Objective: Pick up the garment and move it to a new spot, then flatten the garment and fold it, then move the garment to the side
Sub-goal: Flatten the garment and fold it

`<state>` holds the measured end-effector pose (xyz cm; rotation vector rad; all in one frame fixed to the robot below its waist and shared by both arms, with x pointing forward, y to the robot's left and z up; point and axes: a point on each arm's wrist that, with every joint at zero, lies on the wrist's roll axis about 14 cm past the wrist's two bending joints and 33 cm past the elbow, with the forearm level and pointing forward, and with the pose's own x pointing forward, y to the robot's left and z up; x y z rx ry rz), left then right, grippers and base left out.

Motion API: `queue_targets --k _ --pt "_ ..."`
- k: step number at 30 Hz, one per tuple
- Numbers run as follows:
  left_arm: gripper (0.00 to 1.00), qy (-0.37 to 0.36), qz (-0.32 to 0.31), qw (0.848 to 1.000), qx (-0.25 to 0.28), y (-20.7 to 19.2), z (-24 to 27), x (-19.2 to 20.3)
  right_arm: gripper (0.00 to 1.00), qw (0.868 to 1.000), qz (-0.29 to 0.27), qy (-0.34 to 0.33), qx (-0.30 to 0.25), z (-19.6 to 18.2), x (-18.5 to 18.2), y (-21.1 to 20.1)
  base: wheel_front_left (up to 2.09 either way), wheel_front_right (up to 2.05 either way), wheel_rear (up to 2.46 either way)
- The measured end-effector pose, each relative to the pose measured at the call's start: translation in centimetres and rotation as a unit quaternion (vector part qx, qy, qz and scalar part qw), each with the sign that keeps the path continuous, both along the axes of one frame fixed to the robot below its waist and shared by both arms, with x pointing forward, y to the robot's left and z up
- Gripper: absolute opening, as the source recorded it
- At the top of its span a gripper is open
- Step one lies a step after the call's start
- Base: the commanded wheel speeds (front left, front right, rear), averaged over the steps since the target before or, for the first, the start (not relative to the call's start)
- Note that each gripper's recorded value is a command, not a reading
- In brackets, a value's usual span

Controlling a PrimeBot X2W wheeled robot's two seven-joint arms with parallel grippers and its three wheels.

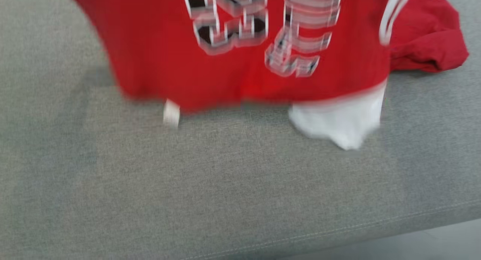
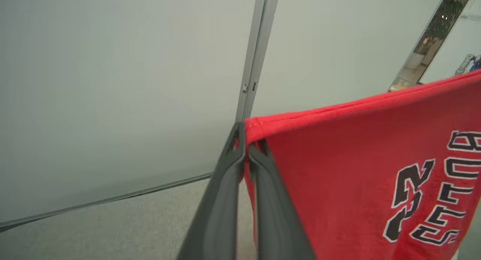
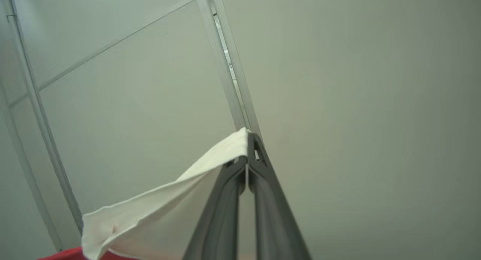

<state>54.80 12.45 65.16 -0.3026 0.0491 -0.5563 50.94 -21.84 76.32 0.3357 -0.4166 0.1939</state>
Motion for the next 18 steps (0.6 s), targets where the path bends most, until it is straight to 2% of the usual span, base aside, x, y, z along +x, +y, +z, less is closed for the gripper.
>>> queue_targets --k 2,4,6,8,11,13,16,18 --pt "0.00 -0.093 0.010 0.995 -0.041 -0.5 5.6 1.2 0.00 0.996 0.009 -0.081 0.019 4.6 0.3 1.0 0.00 0.00 0.00" --pt "0.00 -0.168 0.017 0.984 -0.051 -0.6 9.7 1.6 0.00 0.990 0.016 -0.139 0.026 8.0 0.3 1.7 0.00 0.00 0.00" --pt "0.00 -0.203 0.029 0.978 -0.028 -0.2 10.7 2.1 0.00 0.986 0.027 -0.162 0.032 9.2 0.8 2.4 0.00 0.00 0.00" --pt "0.00 -0.190 0.029 0.981 -0.009 -0.3 8.8 3.0 0.00 0.987 0.039 -0.150 0.033 7.9 2.2 3.3 0.00 0.00 0.00" --pt "0.00 -0.195 0.014 0.981 0.023 -1.2 5.0 3.7 0.00 0.992 0.058 -0.105 0.036 3.5 4.7 4.9 0.00 0.00 0.00" --pt "0.00 -0.163 0.018 0.986 0.011 -1.0 0.8 4.0 0.00 0.995 0.078 -0.047 0.045 -2.1 6.0 6.1 0.00 0.00 0.00" --pt "0.00 -0.043 0.041 0.998 -0.021 -0.5 -9.0 2.6 0.00 0.988 0.096 0.076 0.089 -11.9 5.4 7.3 0.00 0.00 0.00" --pt "0.00 0.048 0.057 0.997 -0.032 -0.2 -15.4 -0.2 0.00 0.977 0.092 0.151 0.115 -17.4 3.4 7.2 0.00 0.00 0.00"
